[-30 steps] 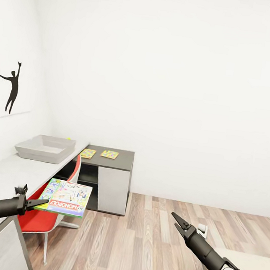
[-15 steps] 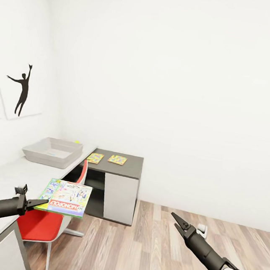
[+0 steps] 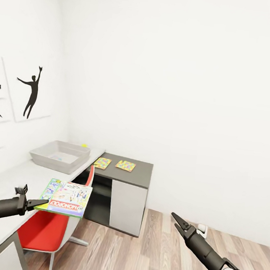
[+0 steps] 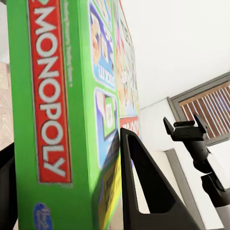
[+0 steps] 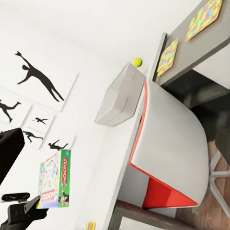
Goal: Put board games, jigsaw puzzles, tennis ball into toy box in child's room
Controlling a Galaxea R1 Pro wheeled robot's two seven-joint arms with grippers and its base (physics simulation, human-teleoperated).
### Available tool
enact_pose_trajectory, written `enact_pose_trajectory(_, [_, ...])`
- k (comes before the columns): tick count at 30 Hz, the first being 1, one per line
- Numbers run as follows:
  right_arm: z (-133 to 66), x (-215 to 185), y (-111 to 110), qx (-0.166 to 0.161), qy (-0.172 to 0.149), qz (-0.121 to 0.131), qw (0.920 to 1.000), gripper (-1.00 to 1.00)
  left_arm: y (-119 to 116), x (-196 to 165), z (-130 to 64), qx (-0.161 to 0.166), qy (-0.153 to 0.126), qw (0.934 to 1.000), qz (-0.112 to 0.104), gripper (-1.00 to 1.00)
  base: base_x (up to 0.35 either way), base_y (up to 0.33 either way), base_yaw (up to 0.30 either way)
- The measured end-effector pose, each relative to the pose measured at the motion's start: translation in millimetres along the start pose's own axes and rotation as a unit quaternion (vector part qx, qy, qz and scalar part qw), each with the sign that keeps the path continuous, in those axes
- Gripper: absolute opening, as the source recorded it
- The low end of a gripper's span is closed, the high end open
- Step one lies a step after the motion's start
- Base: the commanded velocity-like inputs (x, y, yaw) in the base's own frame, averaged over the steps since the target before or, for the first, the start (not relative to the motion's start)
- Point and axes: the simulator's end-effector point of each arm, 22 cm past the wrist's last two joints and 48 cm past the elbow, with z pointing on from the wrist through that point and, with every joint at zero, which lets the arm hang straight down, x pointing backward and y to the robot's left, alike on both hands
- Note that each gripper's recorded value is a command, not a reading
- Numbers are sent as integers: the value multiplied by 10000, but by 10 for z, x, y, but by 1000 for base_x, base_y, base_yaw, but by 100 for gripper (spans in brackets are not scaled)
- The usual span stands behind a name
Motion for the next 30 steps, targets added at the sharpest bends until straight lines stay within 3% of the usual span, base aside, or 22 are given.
enact_pose_trajectory(12, [4, -2, 11, -10, -5, -9, 10000, 100, 0, -4, -6, -2, -7, 10000, 3, -100, 267, 0, 30])
enact_pose_trajectory(30, [6, -11, 31, -26, -7, -33, 10000, 100, -3, -4, -2, 6, -10, 10000, 7, -100, 252, -125, 265])
